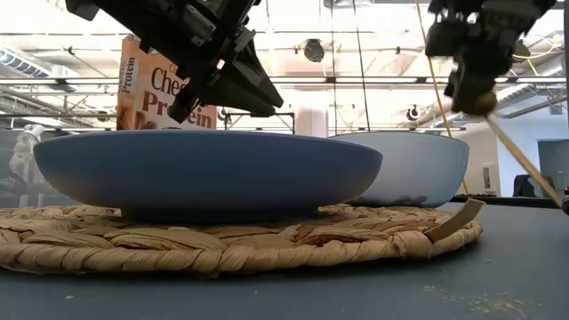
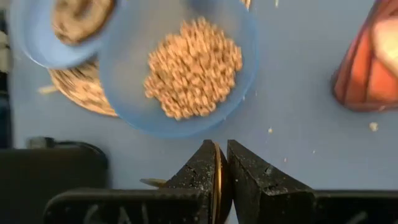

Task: Arrange a breakfast setting
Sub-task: Put the gold spoon on the table to the right of the blue bowl

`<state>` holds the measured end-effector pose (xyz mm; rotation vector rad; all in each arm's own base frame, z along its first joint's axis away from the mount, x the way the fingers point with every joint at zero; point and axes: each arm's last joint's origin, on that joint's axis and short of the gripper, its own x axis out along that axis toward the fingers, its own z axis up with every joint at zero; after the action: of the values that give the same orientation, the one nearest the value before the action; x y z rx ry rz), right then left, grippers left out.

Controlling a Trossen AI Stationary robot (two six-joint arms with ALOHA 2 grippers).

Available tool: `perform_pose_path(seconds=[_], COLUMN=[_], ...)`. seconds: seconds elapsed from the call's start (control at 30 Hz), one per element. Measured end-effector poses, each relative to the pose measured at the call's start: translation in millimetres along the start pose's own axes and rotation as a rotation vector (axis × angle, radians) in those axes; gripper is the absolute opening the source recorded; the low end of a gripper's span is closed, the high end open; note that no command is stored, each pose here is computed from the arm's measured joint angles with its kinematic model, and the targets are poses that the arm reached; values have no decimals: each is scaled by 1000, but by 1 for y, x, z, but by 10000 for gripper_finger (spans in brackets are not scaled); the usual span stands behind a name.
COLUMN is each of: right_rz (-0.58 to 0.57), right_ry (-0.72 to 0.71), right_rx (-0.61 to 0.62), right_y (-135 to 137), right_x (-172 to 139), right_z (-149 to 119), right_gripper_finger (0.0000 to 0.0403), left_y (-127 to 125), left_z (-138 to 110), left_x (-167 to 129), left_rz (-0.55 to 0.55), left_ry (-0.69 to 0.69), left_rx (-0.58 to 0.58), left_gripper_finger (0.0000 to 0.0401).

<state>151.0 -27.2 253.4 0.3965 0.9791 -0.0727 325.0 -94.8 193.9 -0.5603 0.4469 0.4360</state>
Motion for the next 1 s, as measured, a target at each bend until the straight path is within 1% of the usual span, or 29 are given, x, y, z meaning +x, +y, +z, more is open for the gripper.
perform_pose_path(seconds=[0.1, 0.3, 0.5, 0.67, 0.87, 1.0], right_rz=[-2, 29, 28, 37, 19, 13], right_ry=[19, -45, -81, -137, -134, -161], right_rx=[-24, -55, -58, -61, -35, -35], right_y=[-5, -11, -18, -23, -30, -36], right_x=[17, 40, 60, 69, 72, 79], right_z=[-4, -9, -19, -22, -27, -34], right_gripper_finger=[21, 21, 22, 23, 23, 24], left_y=[0, 0, 0, 0, 0, 0], left_z=[0, 0, 0, 0, 0, 0], left_x=[0, 0, 0, 0, 0, 0], left_rz=[1, 2, 2, 3, 3, 3], left_ry=[1, 2, 2, 2, 2, 2], left_rx=[1, 1, 1, 1, 1, 1], left_gripper_finger=[72, 72, 72, 72, 72, 72])
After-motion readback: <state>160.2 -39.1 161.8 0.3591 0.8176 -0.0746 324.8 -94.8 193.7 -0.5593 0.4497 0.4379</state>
